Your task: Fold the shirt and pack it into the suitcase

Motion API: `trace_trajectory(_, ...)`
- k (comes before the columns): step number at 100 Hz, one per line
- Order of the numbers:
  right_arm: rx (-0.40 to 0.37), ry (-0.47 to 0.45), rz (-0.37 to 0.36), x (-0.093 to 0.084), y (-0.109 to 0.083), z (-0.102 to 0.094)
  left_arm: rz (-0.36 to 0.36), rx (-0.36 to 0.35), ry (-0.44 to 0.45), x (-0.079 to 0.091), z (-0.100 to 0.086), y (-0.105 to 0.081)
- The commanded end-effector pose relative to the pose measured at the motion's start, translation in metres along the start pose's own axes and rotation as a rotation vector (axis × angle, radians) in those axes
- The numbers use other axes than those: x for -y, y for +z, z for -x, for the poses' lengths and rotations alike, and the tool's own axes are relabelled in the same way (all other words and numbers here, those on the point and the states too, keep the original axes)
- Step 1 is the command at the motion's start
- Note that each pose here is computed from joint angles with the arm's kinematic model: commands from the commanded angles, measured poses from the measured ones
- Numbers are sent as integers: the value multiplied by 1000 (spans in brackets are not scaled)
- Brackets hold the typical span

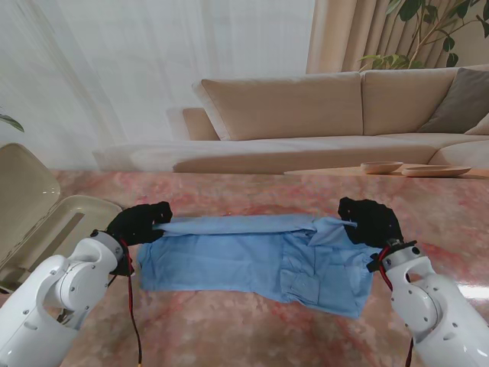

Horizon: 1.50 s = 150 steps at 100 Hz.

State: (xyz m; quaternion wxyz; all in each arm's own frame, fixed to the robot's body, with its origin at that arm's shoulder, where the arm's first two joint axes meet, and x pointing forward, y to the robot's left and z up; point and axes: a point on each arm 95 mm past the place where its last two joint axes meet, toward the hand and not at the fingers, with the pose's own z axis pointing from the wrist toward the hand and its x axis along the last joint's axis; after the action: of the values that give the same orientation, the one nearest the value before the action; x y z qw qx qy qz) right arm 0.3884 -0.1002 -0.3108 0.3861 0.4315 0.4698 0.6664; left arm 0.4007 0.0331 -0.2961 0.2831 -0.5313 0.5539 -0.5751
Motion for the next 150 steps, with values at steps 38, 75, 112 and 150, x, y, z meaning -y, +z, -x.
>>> trace_trajectory(38,32,24,-124,34,-40,0,140,42,0,-43,6,-24)
trace_trajectory(75,54,31,-178,43,-64,-1,205,80,-2,-64,8,-38)
trace_trajectory(112,50,19,-241,41,-75,2,273,99,3,-75,6,-45)
trace_trajectory(150,61,34,-332,39,-91,8,305,108,2,-73,6,-49)
